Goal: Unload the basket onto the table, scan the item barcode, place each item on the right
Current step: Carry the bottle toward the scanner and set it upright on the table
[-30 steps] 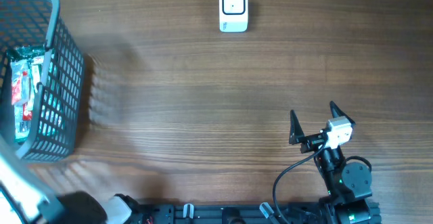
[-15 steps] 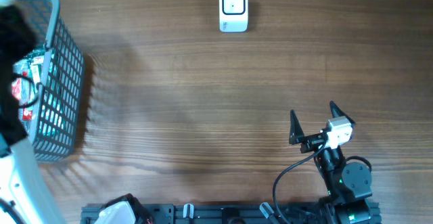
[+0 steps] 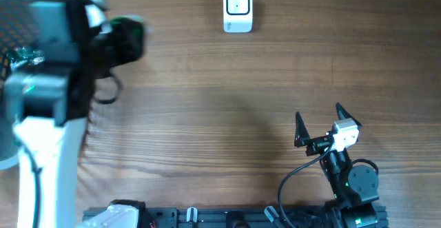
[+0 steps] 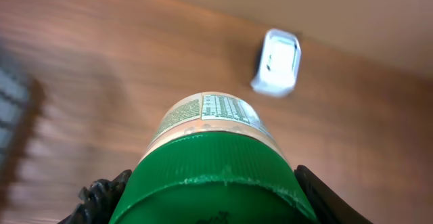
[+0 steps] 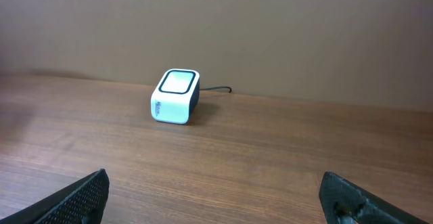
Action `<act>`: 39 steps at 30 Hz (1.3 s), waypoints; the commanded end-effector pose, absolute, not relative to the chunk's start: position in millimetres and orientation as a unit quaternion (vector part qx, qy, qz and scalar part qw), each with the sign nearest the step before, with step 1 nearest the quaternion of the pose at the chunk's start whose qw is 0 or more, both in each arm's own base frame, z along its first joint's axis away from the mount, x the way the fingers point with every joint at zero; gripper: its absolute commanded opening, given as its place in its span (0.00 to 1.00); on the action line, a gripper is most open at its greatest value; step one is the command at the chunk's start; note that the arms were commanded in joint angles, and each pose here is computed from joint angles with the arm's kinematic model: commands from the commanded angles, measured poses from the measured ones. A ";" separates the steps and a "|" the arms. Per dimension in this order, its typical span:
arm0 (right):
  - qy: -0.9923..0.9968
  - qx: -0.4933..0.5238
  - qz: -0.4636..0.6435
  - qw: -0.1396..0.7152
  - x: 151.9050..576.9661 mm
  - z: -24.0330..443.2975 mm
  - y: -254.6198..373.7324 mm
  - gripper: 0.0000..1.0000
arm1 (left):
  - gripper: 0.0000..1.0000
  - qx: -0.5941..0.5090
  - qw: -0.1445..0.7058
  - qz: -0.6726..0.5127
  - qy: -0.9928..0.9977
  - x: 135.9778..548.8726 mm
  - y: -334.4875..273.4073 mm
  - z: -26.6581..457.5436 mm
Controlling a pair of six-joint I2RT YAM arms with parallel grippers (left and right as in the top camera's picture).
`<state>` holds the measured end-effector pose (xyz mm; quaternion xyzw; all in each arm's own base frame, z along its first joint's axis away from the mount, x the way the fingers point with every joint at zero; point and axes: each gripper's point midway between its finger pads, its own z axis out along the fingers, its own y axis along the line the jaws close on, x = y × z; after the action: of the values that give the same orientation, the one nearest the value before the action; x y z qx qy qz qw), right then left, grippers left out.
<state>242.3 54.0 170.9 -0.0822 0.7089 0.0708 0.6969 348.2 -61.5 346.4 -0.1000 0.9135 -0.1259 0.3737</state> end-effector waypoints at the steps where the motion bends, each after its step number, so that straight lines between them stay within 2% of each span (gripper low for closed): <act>1: 0.709 -0.079 0.059 0.699 243.3 171.3 50.3 1.00 | 0.52 -0.058 0.301 -0.114 0.945 353.2 -117.3 288.3; 11: 0.709 -0.079 0.059 0.699 243.3 171.3 50.2 1.00 | 0.52 0.049 0.173 -0.106 0.978 326.6 -251.9 163.7; 17: 0.709 -0.079 0.059 0.699 243.3 171.3 50.3 1.00 | 0.52 0.080 0.149 -0.083 0.982 308.5 -314.3 99.5; 28: 0.709 -0.079 0.059 0.699 243.3 171.3 50.3 1.00 | 0.53 0.072 0.121 -0.062 0.988 296.5 -345.4 31.6; 29: 0.709 -0.079 0.059 0.699 243.3 171.3 50.3 1.00 | 0.54 0.073 0.119 -0.061 0.988 296.1 -346.0 27.8; 31: 0.709 -0.079 0.059 0.699 243.3 171.3 50.3 1.00 | 0.73 0.076 0.118 -0.059 0.988 295.9 -346.2 25.1; 32: 0.709 -0.079 0.059 0.699 243.3 171.3 50.2 1.00 | 0.86 0.083 0.117 -0.058 0.988 295.7 -346.0 25.1; 33: 0.709 -0.079 0.059 0.699 243.3 171.3 50.3 1.00 | 0.90 0.094 0.118 -0.057 0.987 295.8 -346.2 25.3; 35: 0.709 -0.079 0.059 0.699 243.3 171.3 50.2 1.00 | 0.94 0.141 0.127 -0.056 0.980 297.8 -347.5 31.3; 39: 0.709 -0.079 0.059 0.699 243.3 171.3 50.3 1.00 | 0.95 0.219 0.152 -0.058 0.962 305.2 -350.2 53.0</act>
<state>242.3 54.0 170.8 -0.0822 0.7090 0.0708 0.6968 297.5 -347.1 31.2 0.1340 0.9815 -0.0598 0.1234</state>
